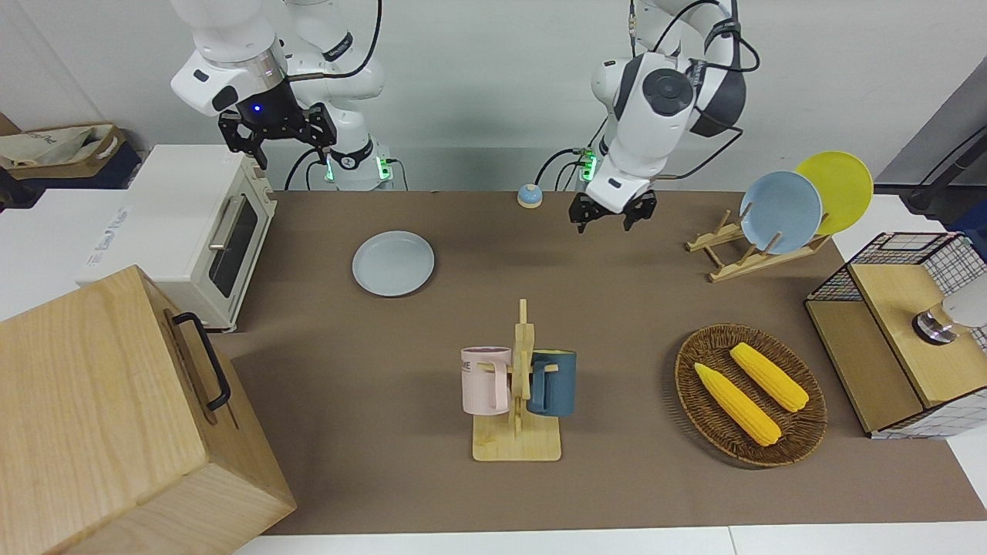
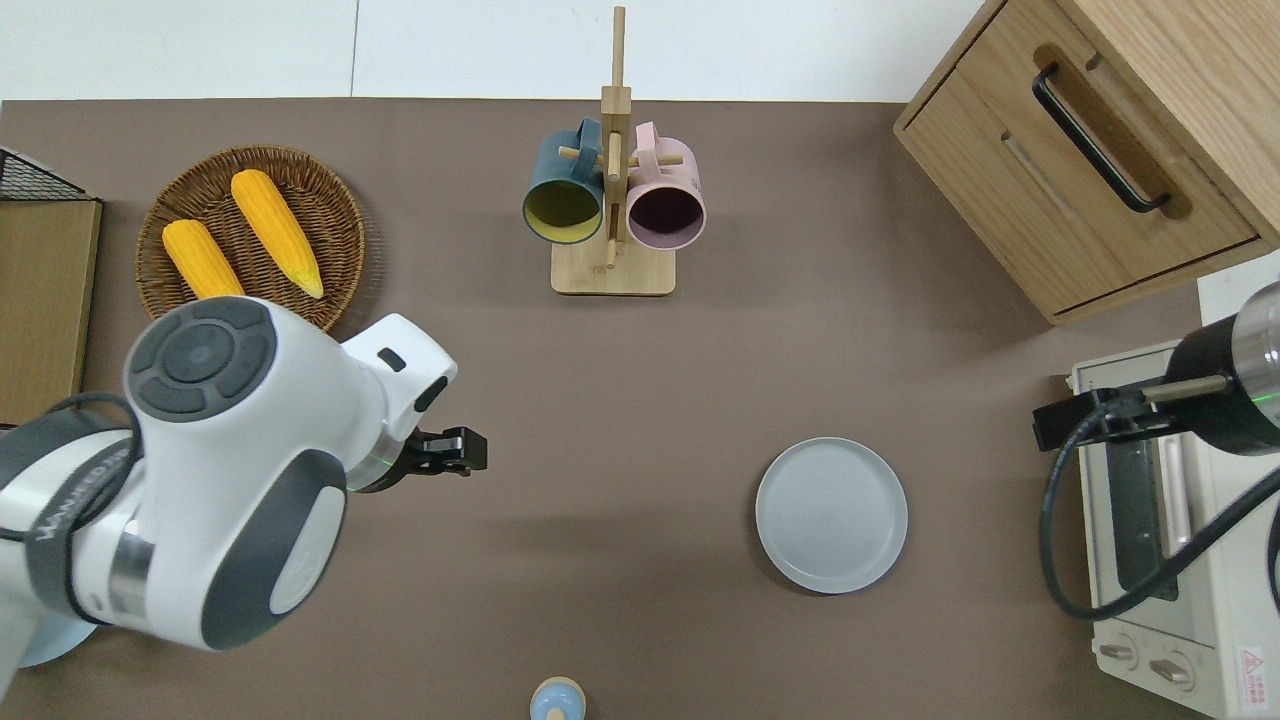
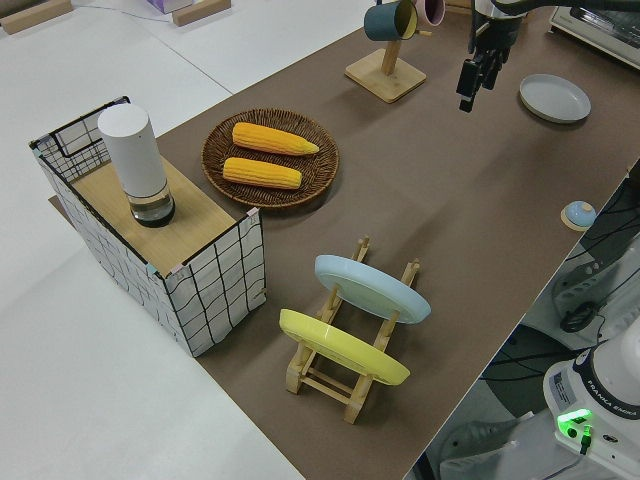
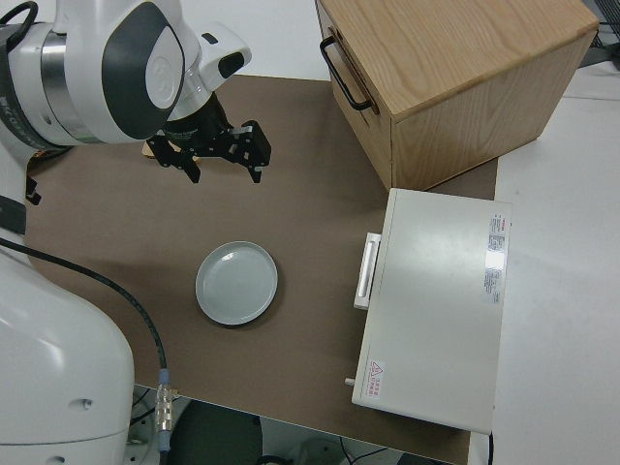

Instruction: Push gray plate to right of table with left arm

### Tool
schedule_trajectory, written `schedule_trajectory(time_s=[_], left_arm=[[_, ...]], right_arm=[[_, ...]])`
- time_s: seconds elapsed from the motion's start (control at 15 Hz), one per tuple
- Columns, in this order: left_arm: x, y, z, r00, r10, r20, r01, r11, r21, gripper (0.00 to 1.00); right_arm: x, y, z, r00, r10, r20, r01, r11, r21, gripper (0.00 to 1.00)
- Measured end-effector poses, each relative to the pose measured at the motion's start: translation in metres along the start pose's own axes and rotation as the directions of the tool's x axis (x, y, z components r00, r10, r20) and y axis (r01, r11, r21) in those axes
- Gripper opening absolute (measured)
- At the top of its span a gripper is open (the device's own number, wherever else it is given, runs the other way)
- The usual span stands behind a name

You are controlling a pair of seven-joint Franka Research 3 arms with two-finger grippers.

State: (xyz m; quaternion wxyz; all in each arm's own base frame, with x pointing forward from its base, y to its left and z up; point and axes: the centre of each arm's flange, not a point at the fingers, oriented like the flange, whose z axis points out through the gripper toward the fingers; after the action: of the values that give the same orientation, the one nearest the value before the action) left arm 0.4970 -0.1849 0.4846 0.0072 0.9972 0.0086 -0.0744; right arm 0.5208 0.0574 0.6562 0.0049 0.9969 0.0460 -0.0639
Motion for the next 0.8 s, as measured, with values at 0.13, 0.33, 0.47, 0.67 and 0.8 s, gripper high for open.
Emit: schedule_trajectory(time_s=[0.13, 0.33, 0.47, 0.67, 0.8], left_arm=[[0.002, -0.031, -0.016, 0.9999, 0.009, 0.005, -0.009, 1.000, -0.002, 1.00], [0.004, -0.078, -0.044, 0.9997, 0.024, -0.002, -0.024, 1.000, -0.017, 1.00], [0.002, -0.108, -0.058, 0.9994, 0.032, -0.013, -0.033, 0.999, -0.027, 1.00], [-0.002, -0.145, -0.069, 0.9979, 0.062, -0.019, -0.063, 0.997, -0.040, 1.00], [-0.005, -0.166, -0.074, 0.9966, 0.079, -0.022, -0.080, 0.996, -0.026, 1.00]], right_arm=[[0.000, 0.000, 0.000, 1.000, 0.000, 0.000, 0.000, 1.000, 0.000, 0.99], [0.000, 0.000, 0.000, 1.000, 0.000, 0.000, 0.000, 1.000, 0.000, 0.99], [0.000, 0.000, 0.000, 1.000, 0.000, 0.000, 0.000, 1.000, 0.000, 0.99], [0.000, 0.000, 0.000, 1.000, 0.000, 0.000, 0.000, 1.000, 0.000, 0.99], [0.000, 0.000, 0.000, 1.000, 0.000, 0.000, 0.000, 1.000, 0.000, 0.99]])
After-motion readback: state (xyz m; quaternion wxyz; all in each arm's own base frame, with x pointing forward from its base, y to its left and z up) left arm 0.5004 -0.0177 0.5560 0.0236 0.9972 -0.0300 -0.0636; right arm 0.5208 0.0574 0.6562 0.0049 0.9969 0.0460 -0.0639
